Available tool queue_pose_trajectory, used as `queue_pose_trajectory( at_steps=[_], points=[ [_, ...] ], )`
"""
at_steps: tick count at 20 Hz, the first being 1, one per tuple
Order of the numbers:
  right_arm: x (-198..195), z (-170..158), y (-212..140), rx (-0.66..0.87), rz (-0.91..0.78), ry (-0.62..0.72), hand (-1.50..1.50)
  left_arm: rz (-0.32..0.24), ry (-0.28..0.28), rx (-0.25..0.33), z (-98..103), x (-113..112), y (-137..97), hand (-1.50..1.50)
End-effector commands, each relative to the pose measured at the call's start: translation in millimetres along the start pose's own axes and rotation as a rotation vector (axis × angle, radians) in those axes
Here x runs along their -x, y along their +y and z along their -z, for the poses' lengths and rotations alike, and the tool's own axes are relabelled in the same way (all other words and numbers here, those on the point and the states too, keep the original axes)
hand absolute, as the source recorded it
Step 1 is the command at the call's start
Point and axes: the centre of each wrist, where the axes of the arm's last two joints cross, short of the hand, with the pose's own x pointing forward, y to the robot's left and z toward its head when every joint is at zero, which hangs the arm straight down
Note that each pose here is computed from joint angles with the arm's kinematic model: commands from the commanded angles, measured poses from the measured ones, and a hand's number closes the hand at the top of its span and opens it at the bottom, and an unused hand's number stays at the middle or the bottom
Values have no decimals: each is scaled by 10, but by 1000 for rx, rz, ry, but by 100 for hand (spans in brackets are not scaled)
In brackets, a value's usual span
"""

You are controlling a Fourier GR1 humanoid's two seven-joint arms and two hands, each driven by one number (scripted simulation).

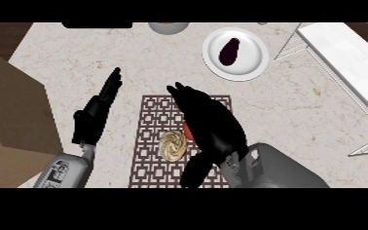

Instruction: Pick the cupcake from the placemat and place it in the tiered shelf

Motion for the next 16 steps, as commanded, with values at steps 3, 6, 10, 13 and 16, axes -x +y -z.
queue_pose_trajectory(
  at_steps=[3, 6, 10, 13, 16],
  points=[
    [-103, -201, 74, 1, -10, 42, -150, 19, -8, 11, 54, -131, -42, 0],
    [-311, -223, 147, 24, -17, 20, -150, -3, -3, 13, -52, -111, 3, 0],
    [-303, -146, 249, 45, -36, 44, -150, 21, 11, 0, 123, 0, -43, 0],
    [-279, -126, 254, 63, -32, 55, -150, 6, -1, -3, -59, -13, 135, 0],
    [-358, -143, 235, 51, -35, 55, -150, 28, 8, 0, 62, -28, -17, 0]
  ],
)
